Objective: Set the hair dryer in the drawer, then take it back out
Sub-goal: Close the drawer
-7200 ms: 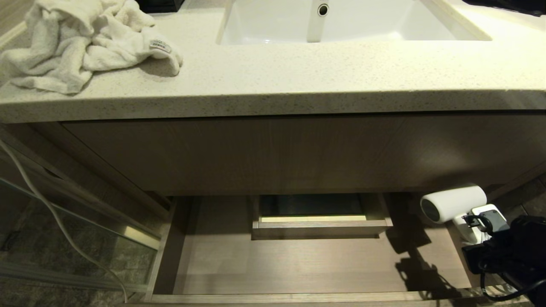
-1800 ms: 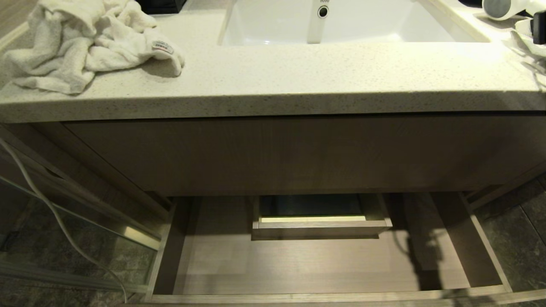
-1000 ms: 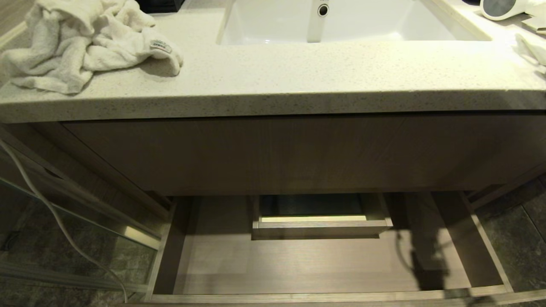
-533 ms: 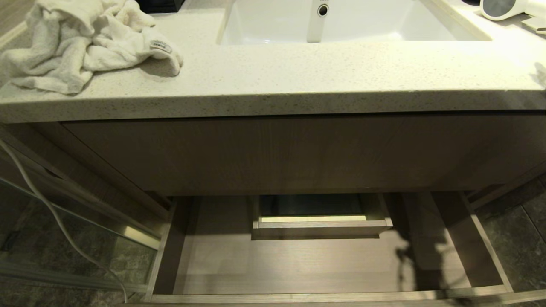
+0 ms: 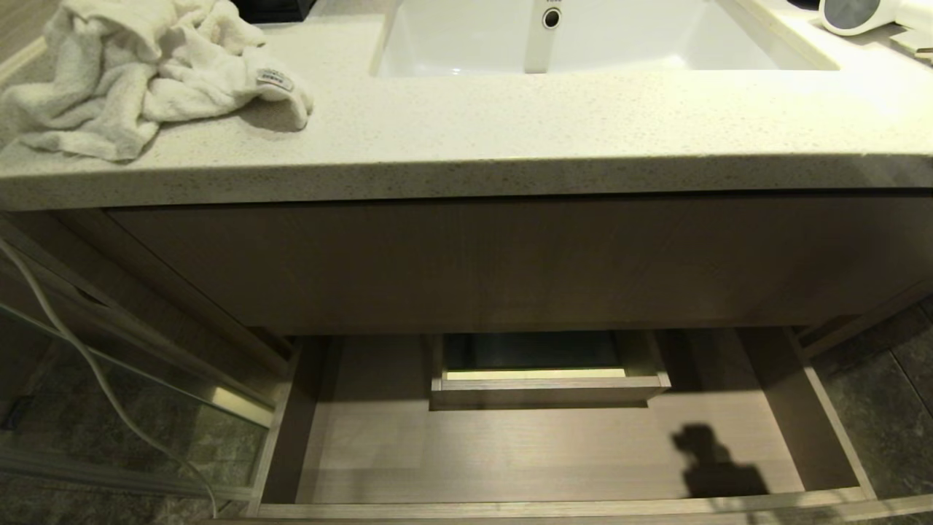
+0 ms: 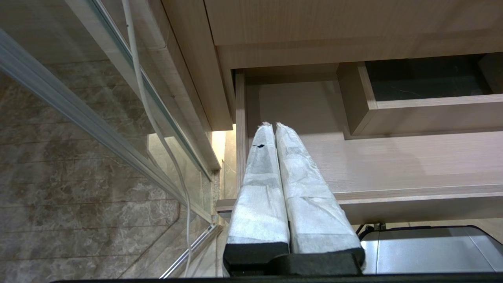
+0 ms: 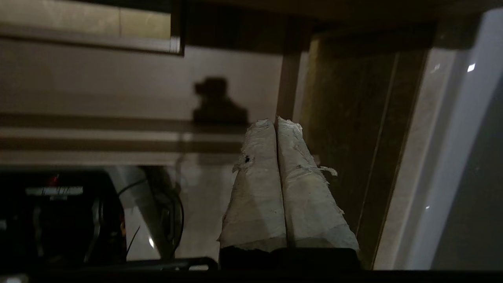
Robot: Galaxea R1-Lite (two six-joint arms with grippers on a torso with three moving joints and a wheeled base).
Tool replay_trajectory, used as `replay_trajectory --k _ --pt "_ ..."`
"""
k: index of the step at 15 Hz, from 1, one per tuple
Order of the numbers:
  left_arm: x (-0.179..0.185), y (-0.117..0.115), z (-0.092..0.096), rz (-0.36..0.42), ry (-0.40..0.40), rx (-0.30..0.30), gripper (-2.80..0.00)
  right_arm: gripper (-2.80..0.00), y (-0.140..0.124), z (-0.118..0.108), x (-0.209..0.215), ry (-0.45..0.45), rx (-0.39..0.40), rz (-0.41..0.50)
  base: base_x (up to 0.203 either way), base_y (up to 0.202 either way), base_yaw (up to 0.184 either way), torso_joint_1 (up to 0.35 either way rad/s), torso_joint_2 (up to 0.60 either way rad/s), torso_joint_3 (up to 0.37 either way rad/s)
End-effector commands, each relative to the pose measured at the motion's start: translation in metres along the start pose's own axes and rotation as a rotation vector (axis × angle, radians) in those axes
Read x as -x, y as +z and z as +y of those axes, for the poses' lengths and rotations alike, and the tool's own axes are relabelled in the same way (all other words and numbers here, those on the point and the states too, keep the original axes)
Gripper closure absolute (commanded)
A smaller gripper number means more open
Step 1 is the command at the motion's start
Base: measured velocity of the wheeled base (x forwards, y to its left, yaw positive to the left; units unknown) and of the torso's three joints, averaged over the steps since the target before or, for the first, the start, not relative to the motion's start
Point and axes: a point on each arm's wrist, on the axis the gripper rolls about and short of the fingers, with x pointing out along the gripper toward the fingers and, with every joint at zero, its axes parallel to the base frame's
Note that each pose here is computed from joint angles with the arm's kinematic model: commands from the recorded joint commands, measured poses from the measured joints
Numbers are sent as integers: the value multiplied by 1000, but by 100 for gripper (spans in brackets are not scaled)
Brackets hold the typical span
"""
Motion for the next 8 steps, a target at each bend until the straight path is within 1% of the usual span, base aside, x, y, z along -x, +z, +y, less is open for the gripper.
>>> replay_trajectory --k 1,2,3,5,8 --pt "0 0 0 3 0 0 0 0 -45 16 -25 77 23 188 0 0 0 0 0 0" --pt "0 0 0 2 0 0 0 0 -60 22 -40 108 28 260 0 0 0 0 0 0" --pt "0 0 0 2 0 0 0 0 -73 28 -53 131 32 313 0 0 0 0 0 0" --pt "0 0 0 2 0 0 0 0 -100 37 -72 170 37 386 0 0 0 0 0 0" --pt "0 0 0 2 0 0 0 0 -139 50 -85 211 48 485 0 0 0 0 0 0"
